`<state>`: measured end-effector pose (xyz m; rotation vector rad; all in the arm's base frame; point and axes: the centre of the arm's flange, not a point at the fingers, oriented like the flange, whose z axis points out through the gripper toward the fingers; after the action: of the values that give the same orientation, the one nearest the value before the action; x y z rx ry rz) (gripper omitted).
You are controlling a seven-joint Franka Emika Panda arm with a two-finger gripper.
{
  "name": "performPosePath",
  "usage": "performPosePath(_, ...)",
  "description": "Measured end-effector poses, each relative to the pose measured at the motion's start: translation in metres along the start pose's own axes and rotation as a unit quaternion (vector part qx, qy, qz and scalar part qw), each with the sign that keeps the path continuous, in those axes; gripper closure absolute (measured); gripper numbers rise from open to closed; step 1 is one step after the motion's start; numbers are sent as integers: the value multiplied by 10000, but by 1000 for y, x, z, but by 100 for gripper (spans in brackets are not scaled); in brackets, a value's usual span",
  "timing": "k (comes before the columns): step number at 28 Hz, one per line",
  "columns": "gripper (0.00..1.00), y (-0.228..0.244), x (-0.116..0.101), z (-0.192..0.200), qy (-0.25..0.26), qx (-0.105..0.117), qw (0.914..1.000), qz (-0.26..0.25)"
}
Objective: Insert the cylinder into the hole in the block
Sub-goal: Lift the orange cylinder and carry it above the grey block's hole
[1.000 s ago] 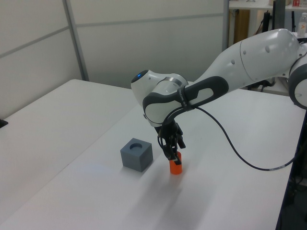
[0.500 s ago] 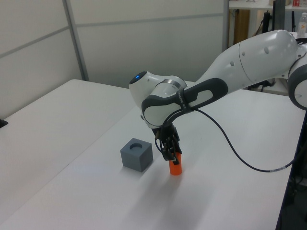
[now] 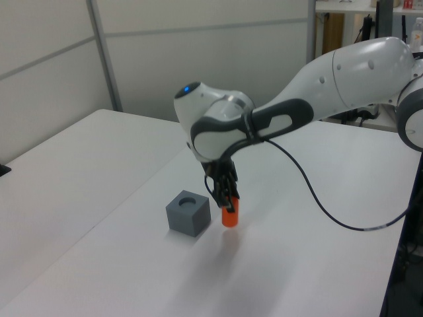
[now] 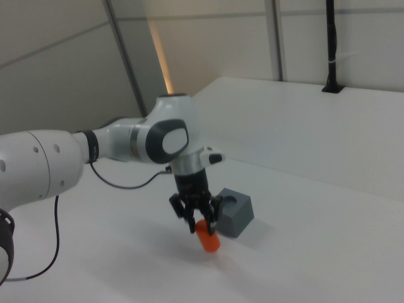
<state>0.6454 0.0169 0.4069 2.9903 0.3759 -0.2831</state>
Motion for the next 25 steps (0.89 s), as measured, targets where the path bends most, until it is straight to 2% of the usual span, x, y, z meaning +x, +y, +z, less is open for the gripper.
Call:
performPosePath(6,49,28,1,-44,535,325,9974,359)
performPosePath(9,49,41,-1,-58,710,420,9954,496)
performPosePath(18,49,41,12,-83,1403,393,9860,815)
performPosePath(25,49,28,21,-76,1435,420,9856,789)
